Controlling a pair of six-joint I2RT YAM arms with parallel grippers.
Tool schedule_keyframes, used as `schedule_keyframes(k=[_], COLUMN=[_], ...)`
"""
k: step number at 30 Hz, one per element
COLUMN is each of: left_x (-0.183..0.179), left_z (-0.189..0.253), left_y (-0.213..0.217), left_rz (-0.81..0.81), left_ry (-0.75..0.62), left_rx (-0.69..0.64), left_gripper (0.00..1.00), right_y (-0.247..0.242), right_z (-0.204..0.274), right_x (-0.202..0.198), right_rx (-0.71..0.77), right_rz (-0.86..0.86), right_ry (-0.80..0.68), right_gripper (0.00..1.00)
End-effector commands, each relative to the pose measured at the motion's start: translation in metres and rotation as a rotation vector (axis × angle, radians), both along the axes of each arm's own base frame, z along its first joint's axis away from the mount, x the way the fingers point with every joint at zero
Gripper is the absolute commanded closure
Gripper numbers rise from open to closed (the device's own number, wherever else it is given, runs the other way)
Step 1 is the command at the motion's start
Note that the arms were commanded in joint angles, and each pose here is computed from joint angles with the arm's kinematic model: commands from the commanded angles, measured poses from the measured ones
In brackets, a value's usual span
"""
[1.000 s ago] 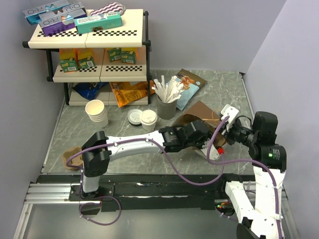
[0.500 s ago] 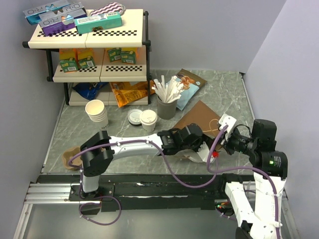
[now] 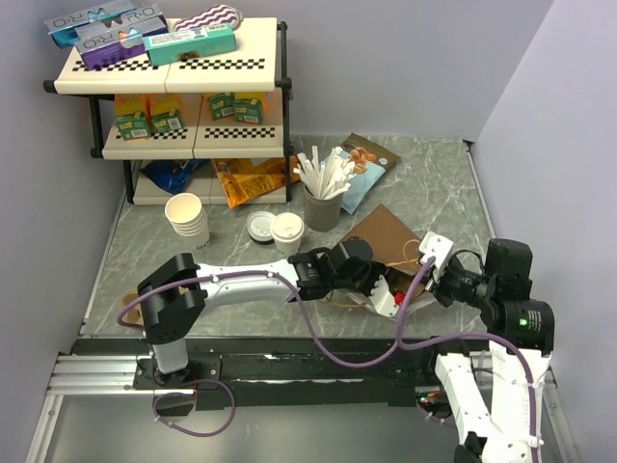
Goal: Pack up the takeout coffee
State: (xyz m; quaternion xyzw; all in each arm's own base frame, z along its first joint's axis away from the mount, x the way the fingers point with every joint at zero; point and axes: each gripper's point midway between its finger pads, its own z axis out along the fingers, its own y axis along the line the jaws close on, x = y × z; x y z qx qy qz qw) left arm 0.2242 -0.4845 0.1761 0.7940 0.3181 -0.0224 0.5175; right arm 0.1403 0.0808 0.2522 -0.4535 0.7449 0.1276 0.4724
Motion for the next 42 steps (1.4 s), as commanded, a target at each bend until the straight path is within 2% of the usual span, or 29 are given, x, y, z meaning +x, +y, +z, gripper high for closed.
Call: schedule_keyframes(k=[1,10,15,20,28,32,38,42], left_x=[0.011,0.034,0.028,0.026,0.025,0.031,0.042,0.03], left_z=[0.042,0.023,0.015,0.01,-0.004,-0.008,-0.006,0.012], left_y=[-0.001,-0.015,-0.02,-0.021,-0.025,-0.029,-0.036,-0.038], left_rz=[0.028,0.13,0.101,0.091,0.007,0.038,0.121,0.056], left_ry=[-0.019,-0.082,-0.097,-0.105,-0.119,-0.096,-0.071,-0.041], left_rx=[-0.124,-0.07,-0.051,-0.038,-0.003,-0.013,-0.048,-0.111], left_gripper=[0.99,0.99,0.99,0.99,0.99,0.99,0.99,0.99], right_y=[-0.002,0.011,0.014,0.012,0.023,0.022,0.0,-0.006], right_z=[-0.004,0.009,0.017,0.022,0.024,0.027,0.027,0.029], right_x=[-0.006,-0.007,-0.001,0.002,-0.005,-0.003,0.014,0.022], right_rx=[-0.033,0.058,0.118,0.118,0.166,0.155,0.082,0.052], right_rz=[0.016,0.03,-0.004,-0.025,0.024,0.016,-0.119,-0.139], right_ry=[0.004,0.02,0.023,0.002,0.086,0.07,-0.007,-0.054], right_gripper=[1.0,1.0,1.0,1.0,1.0,1.0,1.0,1.0])
